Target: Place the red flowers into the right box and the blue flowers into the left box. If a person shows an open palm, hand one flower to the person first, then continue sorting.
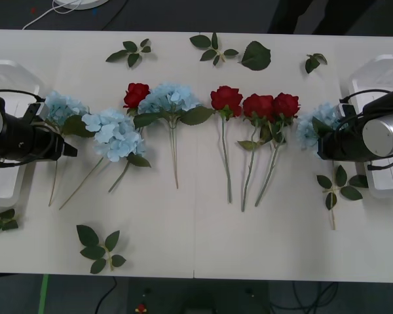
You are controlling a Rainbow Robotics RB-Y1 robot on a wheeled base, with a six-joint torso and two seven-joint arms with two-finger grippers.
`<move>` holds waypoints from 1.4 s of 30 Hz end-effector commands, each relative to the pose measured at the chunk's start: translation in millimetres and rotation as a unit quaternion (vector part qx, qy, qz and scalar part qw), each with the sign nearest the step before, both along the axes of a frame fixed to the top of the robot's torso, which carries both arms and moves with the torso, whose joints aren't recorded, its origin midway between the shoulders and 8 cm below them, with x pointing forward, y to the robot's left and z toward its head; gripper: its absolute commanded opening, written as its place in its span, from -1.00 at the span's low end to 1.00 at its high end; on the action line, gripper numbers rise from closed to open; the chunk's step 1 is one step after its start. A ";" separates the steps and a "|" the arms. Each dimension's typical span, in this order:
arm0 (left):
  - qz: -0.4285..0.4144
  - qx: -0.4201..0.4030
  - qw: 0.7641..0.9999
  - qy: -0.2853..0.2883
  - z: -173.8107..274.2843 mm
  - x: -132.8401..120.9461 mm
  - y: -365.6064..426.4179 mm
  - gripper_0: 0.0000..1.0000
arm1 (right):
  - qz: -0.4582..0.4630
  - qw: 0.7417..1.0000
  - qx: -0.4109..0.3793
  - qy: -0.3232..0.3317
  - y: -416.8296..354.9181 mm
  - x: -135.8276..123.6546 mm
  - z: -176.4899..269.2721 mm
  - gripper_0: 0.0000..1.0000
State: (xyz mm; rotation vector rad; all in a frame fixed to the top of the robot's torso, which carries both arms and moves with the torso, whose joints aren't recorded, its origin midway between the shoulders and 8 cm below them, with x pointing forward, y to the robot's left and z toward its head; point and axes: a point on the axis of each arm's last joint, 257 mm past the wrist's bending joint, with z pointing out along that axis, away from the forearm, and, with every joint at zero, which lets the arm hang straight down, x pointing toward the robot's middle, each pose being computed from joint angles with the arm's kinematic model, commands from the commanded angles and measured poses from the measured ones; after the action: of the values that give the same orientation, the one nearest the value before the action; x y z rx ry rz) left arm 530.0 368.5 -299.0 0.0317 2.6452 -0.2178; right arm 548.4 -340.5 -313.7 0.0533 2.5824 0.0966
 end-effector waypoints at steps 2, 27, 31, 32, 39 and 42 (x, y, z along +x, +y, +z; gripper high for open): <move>0.019 -0.002 1.000 -0.012 5.2 19.7 -7.0 1.00 | -0.002 0.999 0.013 -0.034 6.0 17.8 41.5 -1.00; 0.003 0.033 0.999 -0.012 -5.5 19.2 0.0 -1.00 | 0.184 0.976 0.000 -0.119 30.8 -80.5 207.6 -1.00; 0.002 0.036 0.999 -0.013 -4.9 19.8 1.4 -1.00 | 0.274 0.949 -0.007 -0.155 53.1 -104.8 233.2 -1.00; 0.002 0.038 0.999 -0.014 -4.9 19.9 2.3 -1.00 | 0.302 0.939 -0.009 -0.167 62.1 -111.6 239.3 -1.00; 0.002 0.033 0.999 -0.038 12.2 34.0 0.6 -1.00 | 0.436 0.867 0.012 -0.241 120.6 -140.4 270.5 -1.00; 0.009 0.032 0.998 -0.058 51.0 50.4 7.5 -1.00 | 0.493 0.819 0.029 -0.292 149.5 -151.9 288.5 -1.00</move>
State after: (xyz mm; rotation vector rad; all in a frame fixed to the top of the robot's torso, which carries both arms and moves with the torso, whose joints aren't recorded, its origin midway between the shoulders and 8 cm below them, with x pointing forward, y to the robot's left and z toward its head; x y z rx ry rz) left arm 545.6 371.4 -309.5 0.1117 2.6196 -0.1152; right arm 404.5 -218.5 -51.6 -1.0432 1.9062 0.4401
